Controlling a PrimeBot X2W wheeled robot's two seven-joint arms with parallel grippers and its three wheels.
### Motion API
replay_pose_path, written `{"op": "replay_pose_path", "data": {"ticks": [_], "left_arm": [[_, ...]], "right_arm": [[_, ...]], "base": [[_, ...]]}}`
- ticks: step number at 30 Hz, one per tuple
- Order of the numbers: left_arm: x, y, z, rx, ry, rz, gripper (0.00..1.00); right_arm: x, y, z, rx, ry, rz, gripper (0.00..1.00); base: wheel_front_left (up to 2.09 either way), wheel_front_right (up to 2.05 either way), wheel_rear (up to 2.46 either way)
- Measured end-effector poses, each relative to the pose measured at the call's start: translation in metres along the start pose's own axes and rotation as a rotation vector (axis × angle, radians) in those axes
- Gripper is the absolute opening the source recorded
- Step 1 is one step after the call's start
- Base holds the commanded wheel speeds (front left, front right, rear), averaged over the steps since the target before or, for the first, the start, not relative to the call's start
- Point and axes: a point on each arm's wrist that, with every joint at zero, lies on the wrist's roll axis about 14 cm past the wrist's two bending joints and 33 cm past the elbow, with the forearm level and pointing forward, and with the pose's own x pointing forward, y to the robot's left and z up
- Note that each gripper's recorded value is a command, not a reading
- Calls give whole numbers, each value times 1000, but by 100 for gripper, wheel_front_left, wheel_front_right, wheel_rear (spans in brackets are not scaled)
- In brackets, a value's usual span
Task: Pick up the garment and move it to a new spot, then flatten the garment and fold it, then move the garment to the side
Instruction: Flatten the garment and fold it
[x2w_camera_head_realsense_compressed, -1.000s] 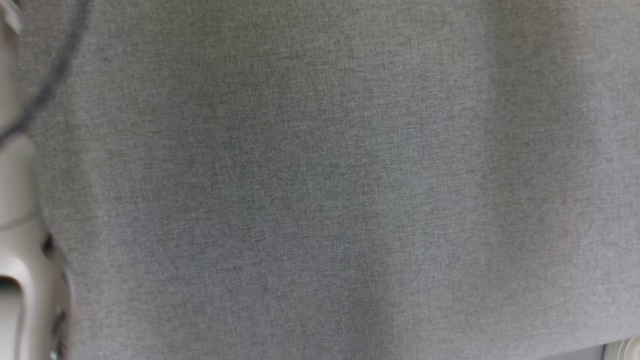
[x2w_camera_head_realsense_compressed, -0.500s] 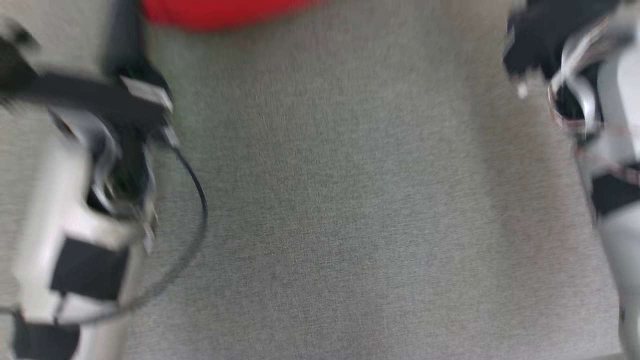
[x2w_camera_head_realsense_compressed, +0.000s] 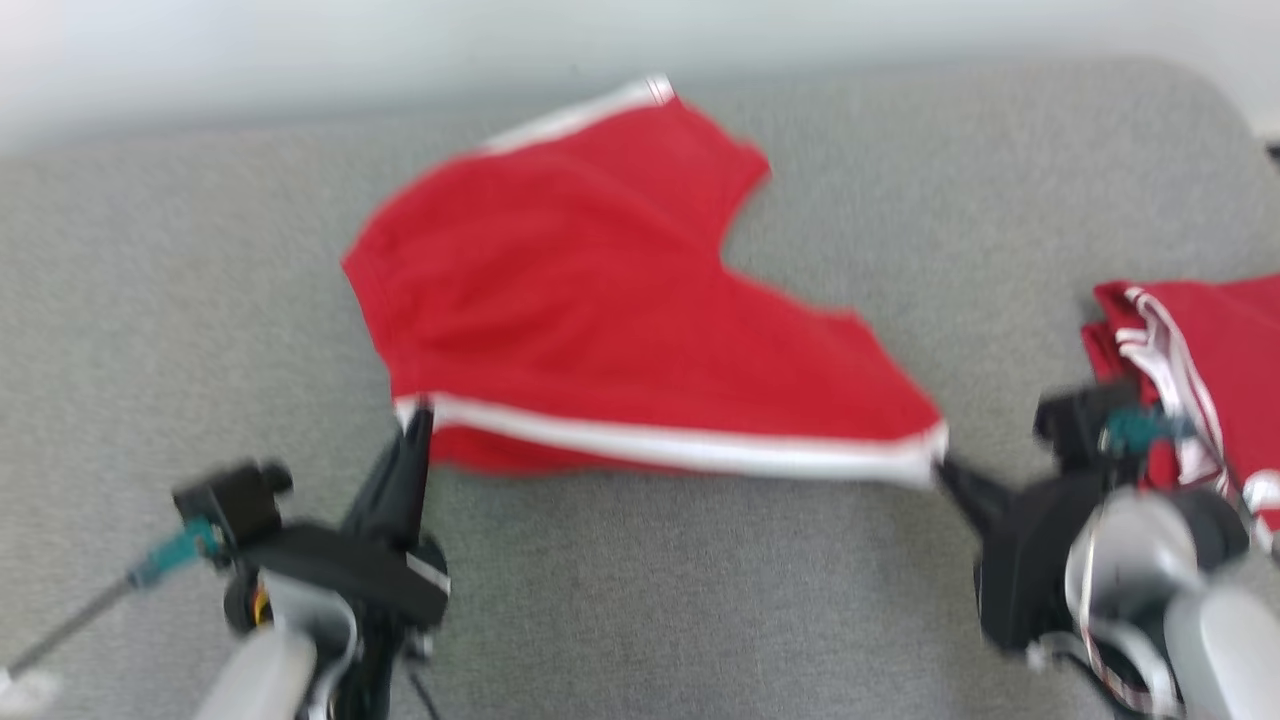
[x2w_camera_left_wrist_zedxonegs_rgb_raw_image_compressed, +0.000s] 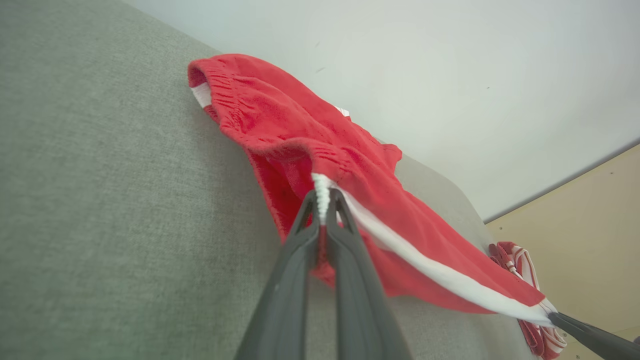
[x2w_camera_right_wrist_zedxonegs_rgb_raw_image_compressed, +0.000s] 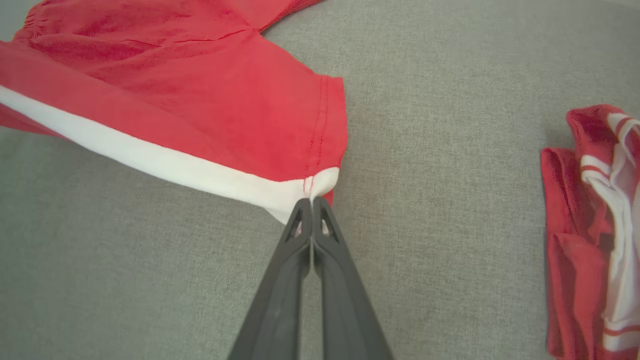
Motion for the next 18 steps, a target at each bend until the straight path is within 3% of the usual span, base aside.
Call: {"op": "replay_pose_path", "data": {"ticks": [12,18], "left_arm": [[-84,14,-40,18,85,142,0],[-120,28,-65,18,182,214,0]], "right_arm": [[-79,38,-86,36,292,58,0],[-103,45,-107,12,423,75,0]], "base": [[0,0,0],[0,0,0]]}}
